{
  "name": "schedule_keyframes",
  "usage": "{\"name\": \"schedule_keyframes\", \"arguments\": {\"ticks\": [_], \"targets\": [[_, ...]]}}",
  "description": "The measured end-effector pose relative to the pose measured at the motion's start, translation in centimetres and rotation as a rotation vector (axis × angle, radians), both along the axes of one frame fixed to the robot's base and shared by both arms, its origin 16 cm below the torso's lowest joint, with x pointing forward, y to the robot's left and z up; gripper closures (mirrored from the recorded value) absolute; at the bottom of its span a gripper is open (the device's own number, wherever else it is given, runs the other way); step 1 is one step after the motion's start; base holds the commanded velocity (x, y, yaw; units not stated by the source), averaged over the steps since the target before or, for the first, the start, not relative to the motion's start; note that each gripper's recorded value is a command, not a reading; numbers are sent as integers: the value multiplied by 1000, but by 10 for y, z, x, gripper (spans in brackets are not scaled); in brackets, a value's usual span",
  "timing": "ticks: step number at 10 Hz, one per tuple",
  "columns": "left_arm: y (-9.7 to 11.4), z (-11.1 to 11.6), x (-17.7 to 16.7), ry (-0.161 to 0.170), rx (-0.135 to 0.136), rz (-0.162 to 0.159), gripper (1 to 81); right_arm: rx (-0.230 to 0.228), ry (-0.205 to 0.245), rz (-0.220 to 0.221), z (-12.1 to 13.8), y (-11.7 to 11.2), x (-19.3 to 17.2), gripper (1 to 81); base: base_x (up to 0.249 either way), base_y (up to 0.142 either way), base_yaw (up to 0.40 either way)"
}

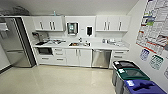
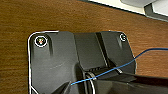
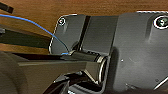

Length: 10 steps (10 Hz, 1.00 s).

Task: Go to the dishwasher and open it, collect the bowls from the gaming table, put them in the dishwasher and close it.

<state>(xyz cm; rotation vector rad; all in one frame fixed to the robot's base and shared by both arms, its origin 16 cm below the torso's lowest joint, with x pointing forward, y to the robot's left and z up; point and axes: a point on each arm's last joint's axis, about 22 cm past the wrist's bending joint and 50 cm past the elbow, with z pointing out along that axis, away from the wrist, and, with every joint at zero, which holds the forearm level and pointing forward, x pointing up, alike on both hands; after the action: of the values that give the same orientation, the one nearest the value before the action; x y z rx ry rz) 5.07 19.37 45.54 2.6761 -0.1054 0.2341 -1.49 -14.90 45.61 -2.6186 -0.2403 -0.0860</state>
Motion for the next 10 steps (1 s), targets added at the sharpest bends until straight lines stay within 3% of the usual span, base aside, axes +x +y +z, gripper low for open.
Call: {"name": "schedule_keyframes", "arguments": {"ticks": [10], "targets": [[0, 0, 0, 0, 0, 0, 10, 0, 1, 1, 0, 0, 0, 10, 117, 0, 0]]}}
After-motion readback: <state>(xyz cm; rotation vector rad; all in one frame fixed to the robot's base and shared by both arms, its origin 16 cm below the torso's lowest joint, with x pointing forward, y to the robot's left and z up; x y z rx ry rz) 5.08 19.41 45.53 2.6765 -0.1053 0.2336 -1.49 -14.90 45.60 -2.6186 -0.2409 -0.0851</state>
